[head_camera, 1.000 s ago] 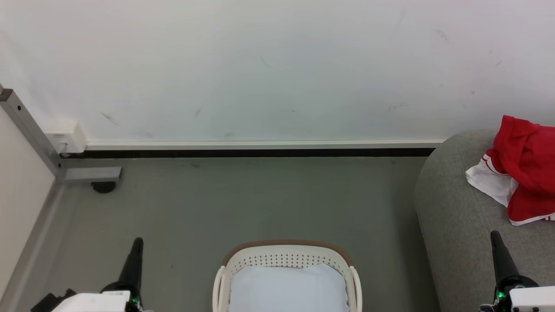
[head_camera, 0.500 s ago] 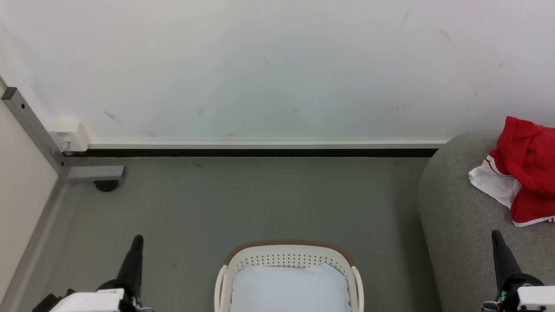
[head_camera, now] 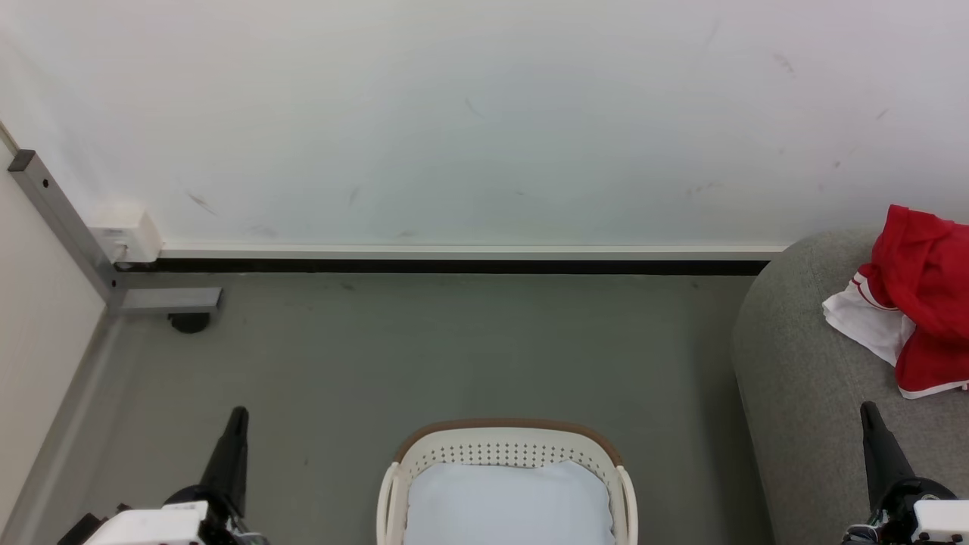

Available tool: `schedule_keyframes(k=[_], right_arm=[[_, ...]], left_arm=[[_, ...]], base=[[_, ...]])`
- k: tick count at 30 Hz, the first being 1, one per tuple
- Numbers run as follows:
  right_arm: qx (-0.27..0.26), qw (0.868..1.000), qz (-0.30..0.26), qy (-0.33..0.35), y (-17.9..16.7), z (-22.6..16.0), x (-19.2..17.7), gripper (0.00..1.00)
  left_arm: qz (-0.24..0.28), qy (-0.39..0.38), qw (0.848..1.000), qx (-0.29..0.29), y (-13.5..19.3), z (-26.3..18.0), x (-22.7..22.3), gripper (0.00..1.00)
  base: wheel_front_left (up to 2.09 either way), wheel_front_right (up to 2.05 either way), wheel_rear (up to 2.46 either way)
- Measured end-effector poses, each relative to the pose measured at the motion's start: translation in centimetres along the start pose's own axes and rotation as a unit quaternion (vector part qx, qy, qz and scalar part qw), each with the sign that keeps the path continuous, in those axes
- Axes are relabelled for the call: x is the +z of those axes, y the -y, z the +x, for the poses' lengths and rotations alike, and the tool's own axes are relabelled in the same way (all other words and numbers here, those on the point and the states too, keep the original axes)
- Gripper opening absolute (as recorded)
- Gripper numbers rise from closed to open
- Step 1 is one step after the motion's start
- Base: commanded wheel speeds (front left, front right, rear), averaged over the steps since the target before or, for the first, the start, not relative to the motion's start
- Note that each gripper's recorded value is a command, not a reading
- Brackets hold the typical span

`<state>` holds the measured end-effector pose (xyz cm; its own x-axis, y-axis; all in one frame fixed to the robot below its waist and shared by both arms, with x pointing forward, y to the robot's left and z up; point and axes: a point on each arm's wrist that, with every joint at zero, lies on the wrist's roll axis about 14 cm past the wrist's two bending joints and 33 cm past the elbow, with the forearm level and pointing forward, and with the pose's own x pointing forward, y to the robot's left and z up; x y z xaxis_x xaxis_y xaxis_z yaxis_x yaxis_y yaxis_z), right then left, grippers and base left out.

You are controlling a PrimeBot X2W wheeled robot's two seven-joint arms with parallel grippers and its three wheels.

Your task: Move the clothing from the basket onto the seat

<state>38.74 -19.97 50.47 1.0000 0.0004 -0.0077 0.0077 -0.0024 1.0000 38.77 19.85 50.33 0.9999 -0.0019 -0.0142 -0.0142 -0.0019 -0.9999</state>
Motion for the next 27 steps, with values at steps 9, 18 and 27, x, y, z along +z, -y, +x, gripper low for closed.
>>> schedule_keyframes(k=[9,18,27], right_arm=[[0.000,1.000,0.001,0.000,0.00,0.00,0.00,0.00],[0.000,1.000,0.001,0.000,0.00,0.00,0.01,0.00],[0.000,1.000,0.002,0.000,0.00,0.00,0.02,0.00]], left_arm=[[0.000,0.000,1.000,0.000,0.00,0.00,0.01,0.00],[0.000,0.000,1.000,0.000,0.01,0.00,0.01,0.00],[0.000,0.000,1.000,0.000,0.01,0.01,0.01,0.00]], base=[[0.00,0.00,0.00],[0.00,0.00,0.00],[0.00,0.00,0.00]])
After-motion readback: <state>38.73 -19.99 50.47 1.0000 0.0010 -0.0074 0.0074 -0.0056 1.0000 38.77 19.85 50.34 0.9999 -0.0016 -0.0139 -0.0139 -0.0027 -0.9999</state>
